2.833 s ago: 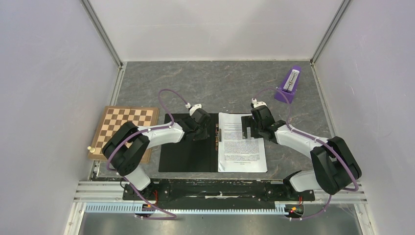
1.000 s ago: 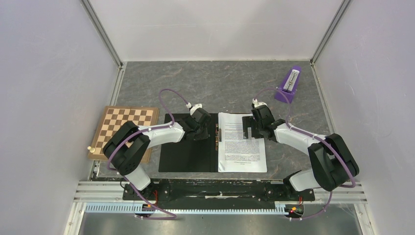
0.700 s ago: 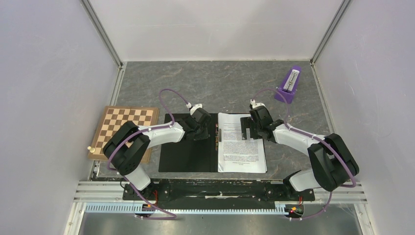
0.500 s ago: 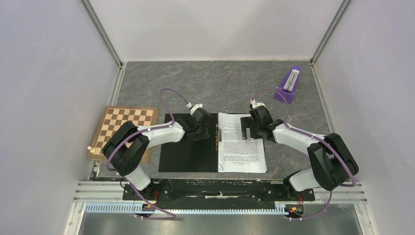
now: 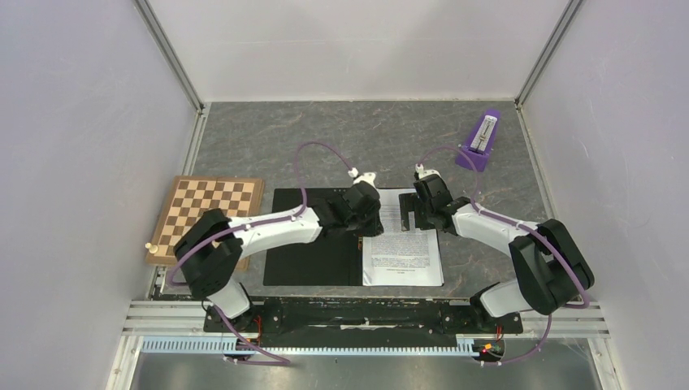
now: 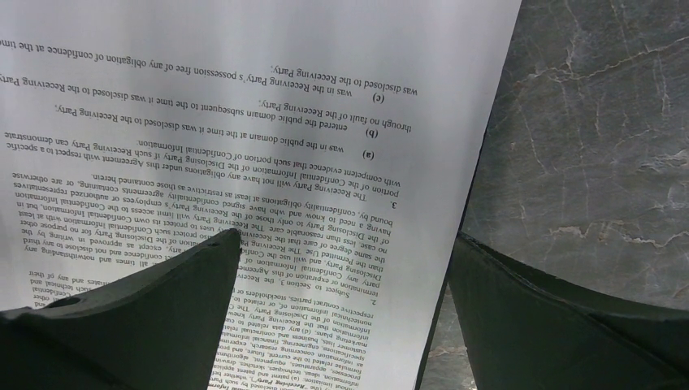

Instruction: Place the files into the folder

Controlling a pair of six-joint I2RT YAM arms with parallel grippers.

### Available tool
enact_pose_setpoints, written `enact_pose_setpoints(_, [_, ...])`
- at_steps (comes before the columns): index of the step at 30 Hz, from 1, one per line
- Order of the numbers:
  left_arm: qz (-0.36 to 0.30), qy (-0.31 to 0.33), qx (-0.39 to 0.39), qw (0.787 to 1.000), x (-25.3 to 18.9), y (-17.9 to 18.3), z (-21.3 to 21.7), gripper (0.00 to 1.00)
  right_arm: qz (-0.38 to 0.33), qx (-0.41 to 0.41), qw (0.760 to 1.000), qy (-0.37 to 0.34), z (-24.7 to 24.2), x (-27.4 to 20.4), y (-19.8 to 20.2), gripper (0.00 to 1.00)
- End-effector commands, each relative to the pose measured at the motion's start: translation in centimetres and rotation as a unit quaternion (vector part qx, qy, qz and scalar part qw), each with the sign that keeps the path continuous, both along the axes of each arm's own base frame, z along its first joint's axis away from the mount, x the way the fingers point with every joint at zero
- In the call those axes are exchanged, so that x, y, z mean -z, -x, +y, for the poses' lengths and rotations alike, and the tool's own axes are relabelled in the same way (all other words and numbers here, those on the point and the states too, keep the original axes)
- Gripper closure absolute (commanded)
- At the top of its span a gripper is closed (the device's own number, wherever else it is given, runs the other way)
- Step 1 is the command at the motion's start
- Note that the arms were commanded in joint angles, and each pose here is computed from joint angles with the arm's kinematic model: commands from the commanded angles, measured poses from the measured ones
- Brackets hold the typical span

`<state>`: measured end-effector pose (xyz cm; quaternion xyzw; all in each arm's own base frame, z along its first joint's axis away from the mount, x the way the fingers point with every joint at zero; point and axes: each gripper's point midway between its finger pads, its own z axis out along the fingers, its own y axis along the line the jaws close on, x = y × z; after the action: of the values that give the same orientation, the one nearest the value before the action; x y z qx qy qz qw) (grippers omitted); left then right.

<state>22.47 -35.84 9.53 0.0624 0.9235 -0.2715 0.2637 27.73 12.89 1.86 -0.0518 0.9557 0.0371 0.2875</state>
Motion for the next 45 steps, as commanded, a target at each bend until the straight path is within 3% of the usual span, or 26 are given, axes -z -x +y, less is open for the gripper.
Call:
enact_pose_setpoints(1, [0.024,-0.010,0.011,1.000,2.7,1.3,-1.4,0.91,-0.019,0.004,1.000,-0.014,0.9,-1.0,-1.3,0.02])
enact_pose_setpoints(11, [0.033,-0.062,-0.019,0.997,7.7,1.6,-0.1,0.93,-0.020,0.003,1.000,-0.014,0.9,-1.0,-1.3,0.02])
enact_pose_setpoints(31, [0.034,-0.074,-0.030,0.996,8.4,1.5,0.4,0.94,-0.045,0.035,0.998,-0.010,-2.4,-3.3,-3.7,0.02])
enact_pose_setpoints(37, [0.012,-0.050,-0.020,0.998,5.8,0.6,-0.9,0.94,-0.060,0.032,0.998,-0.011,-2.6,-5.4,-4.1,0.02])
enact_pose_setpoints(45, [-0.044,0.016,-0.001,0.999,-2.8,-1.1,-2.4,0.89,-0.077,0.016,0.997,-0.026,-1.5,-7.6,-3.7,0.02])
